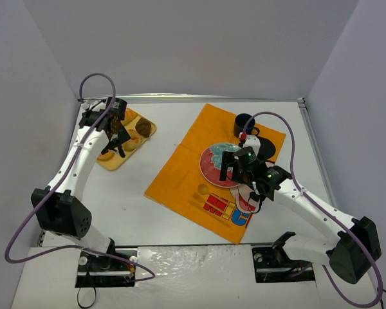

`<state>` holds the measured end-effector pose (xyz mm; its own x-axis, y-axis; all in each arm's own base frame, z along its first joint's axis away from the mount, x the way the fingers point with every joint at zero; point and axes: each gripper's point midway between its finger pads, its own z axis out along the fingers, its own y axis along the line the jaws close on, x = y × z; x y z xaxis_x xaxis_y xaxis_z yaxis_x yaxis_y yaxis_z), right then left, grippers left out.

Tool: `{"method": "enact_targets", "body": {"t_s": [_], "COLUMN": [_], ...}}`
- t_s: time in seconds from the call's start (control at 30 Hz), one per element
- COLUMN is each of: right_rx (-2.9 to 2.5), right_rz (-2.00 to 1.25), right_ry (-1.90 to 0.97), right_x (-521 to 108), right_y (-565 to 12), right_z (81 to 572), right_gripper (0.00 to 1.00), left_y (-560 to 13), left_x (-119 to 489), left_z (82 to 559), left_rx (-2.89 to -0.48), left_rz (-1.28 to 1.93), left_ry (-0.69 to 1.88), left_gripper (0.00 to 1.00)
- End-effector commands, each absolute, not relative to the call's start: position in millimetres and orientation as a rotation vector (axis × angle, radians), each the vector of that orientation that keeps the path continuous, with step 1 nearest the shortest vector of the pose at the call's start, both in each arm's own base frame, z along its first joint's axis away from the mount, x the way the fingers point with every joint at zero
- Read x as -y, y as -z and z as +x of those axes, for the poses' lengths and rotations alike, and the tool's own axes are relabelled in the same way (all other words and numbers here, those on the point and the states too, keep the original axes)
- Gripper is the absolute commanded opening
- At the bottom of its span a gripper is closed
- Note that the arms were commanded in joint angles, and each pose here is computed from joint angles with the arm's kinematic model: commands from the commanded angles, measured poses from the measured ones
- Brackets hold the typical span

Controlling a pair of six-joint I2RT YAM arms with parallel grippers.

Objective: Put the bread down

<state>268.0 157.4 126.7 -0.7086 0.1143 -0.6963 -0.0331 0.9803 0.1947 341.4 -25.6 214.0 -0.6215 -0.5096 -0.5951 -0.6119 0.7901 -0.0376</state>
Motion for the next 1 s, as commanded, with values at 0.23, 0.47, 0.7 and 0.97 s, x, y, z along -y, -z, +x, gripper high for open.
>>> {"method": "enact_targets", "body": {"t_s": [0.23, 0.47, 0.7, 0.97], "right_rx": [-2.285, -2.285, -2.294, -2.298], "right_rz": [0.073, 0.056, 0.051, 0.046], "right_ry": [-0.204, -0.193, -0.186, -0.192], "right_x": [-152, -151, -150, -152], "right_y": [-141, -141, -138, -137], "right_z": [282, 282, 282, 282], "right_gripper": [1.00, 1.00, 1.00, 1.00], "left_y": [-240, -222, -207, -197], "left_x": [13, 8, -3, -5], "left_z": [407, 442, 466, 491], "left_rx": [-2.304, -2.310, -2.315, -2.311], "left_rz": [-0.780, -0.783, -0.807, -0.807], "left_ry": [-0.118, -0.095, -0.092, -0.068], "left_gripper": [0.53, 0.53, 0.52, 0.52]}}
